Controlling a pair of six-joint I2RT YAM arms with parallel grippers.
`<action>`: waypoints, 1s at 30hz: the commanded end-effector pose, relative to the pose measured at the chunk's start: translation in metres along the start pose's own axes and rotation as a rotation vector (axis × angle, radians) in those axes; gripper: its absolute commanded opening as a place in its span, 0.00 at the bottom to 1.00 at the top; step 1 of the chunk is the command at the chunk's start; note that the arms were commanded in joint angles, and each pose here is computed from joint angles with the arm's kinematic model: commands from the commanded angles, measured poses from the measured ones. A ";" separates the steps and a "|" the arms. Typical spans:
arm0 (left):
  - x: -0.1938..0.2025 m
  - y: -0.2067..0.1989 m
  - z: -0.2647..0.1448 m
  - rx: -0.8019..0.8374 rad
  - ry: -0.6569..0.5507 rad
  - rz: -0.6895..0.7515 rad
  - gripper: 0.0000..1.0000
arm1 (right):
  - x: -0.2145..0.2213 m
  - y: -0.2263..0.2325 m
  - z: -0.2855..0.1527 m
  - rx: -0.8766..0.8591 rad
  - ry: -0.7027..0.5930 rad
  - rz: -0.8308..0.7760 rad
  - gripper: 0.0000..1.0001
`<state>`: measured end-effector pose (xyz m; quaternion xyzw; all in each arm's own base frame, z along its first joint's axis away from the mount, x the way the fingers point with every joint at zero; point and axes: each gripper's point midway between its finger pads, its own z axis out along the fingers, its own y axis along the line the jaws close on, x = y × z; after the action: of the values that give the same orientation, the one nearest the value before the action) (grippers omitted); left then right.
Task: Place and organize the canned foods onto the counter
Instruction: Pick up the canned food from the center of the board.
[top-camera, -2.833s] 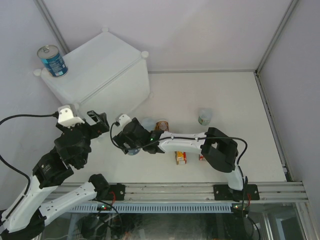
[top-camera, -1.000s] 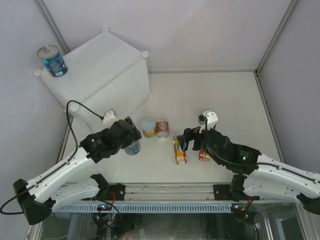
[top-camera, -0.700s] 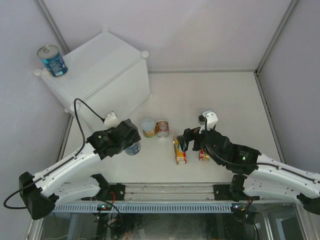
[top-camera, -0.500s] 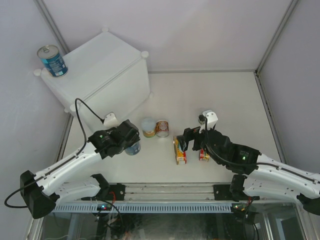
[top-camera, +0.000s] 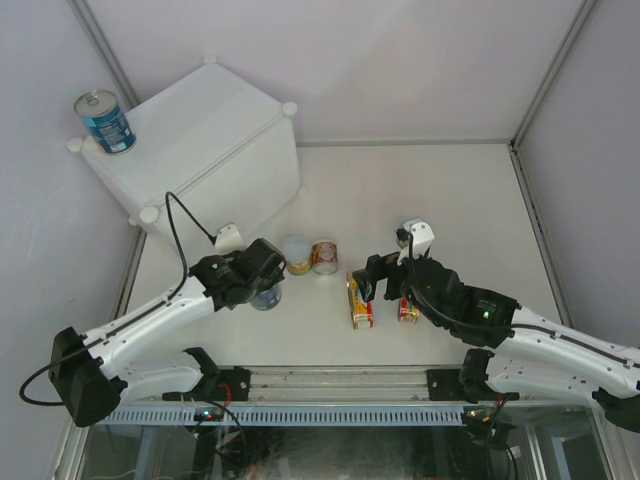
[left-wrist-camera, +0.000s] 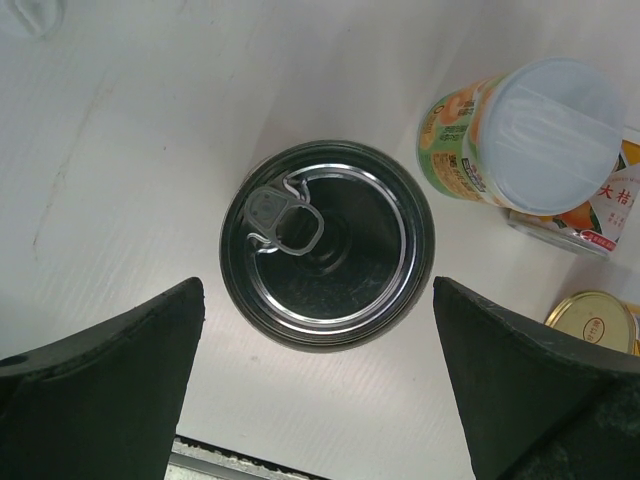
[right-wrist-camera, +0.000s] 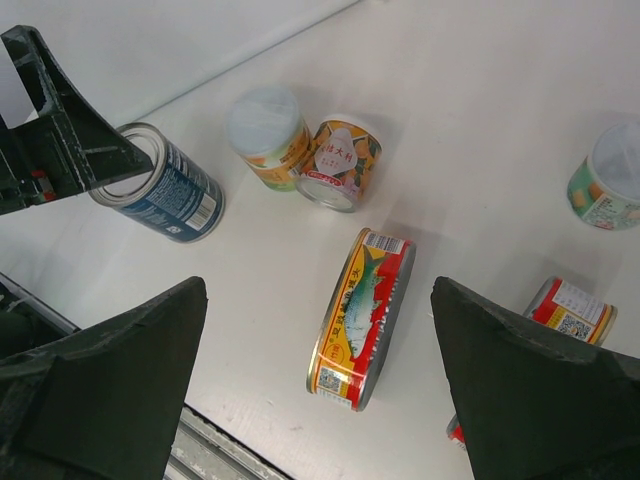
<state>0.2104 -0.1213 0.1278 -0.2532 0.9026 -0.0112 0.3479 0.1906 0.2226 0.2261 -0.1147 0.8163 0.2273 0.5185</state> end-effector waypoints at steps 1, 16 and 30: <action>-0.016 -0.018 -0.003 0.043 -0.036 -0.027 1.00 | -0.009 0.002 0.002 -0.014 -0.034 0.014 0.92; -0.016 -0.022 0.010 0.030 -0.018 -0.008 1.00 | -0.008 -0.004 0.005 -0.007 -0.032 0.022 0.92; -0.009 -0.018 0.026 0.008 0.010 0.006 1.00 | -0.008 -0.007 0.010 -0.006 -0.023 0.018 0.92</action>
<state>0.2306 -0.1223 0.1144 -0.2495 0.9078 0.0015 0.3370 0.1997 0.2168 0.2167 -0.1080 0.8230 0.2238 0.5108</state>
